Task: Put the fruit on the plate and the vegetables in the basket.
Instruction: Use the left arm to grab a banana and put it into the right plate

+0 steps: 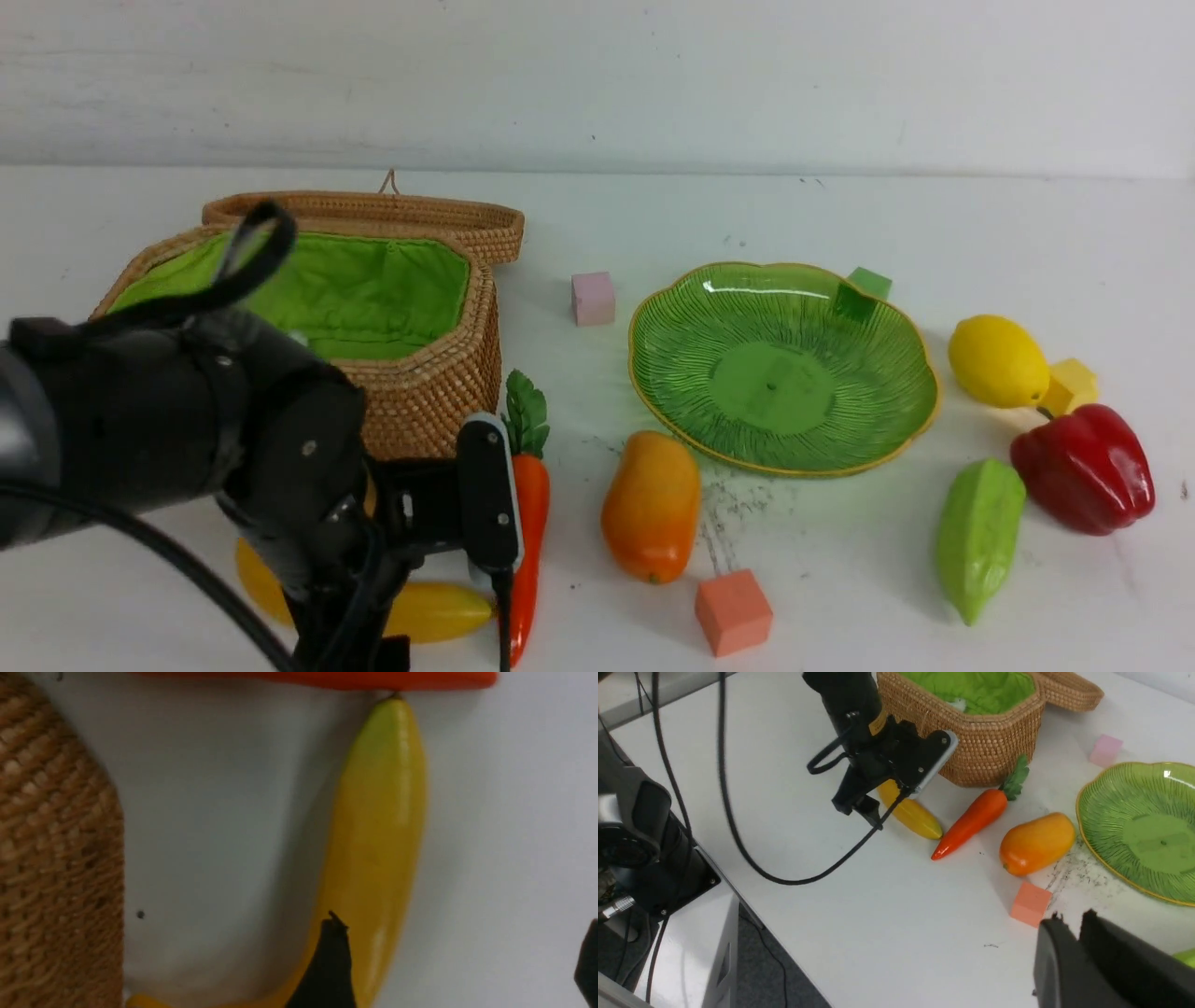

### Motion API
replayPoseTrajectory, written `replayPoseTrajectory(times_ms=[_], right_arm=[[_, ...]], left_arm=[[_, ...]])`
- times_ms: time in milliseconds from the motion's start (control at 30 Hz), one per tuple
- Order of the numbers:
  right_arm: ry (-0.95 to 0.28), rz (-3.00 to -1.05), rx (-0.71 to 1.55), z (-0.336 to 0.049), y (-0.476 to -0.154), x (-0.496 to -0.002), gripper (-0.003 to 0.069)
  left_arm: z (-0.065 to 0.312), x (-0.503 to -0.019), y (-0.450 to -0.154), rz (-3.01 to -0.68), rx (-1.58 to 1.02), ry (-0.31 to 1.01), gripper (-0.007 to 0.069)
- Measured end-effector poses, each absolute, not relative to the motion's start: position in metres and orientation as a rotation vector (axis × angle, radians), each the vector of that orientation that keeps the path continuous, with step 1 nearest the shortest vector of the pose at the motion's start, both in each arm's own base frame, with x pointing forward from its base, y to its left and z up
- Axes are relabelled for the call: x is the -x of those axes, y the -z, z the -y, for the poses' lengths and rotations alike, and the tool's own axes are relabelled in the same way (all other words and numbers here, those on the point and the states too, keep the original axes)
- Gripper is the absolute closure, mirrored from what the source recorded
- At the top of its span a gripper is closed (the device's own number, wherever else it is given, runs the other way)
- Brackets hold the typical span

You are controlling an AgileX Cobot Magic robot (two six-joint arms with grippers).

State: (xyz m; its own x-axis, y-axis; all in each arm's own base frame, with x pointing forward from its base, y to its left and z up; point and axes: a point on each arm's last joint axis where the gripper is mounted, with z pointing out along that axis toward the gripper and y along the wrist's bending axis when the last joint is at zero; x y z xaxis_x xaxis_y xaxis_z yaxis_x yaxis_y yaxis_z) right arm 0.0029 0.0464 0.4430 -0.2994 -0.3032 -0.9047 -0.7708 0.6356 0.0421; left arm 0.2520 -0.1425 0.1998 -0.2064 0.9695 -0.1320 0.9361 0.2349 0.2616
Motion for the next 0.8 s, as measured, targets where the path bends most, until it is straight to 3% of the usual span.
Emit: replayPoseTrajectory(times_ms=[200, 433, 667, 800], right_arm=[[-0.653, -1.869, 0.861, -0.050, -0.443, -0.001, 0.0574], [-0.666, -1.866, 0.863, -0.050, -0.443, -0.001, 0.0571], [-0.668, -1.865, 0.863, -0.050, -0.443, -0.001, 0.0571], [-0.670, -1.865, 0.864, -0.050, -0.443, -0.001, 0.0570]], left_arm=[[0.146, -0.265, -0.174, -2.232, -1.844, -0.242, 0.0085], [0.146, -0.266, -0.160, -2.282, -1.889, -0.242, 0.0327], [0.142, -0.260, -0.161, -2.350, -1.910, -0.232, 0.0319], [0.140, -0.247, -0.181, -2.432, -1.822, -0.160, 0.0319]])
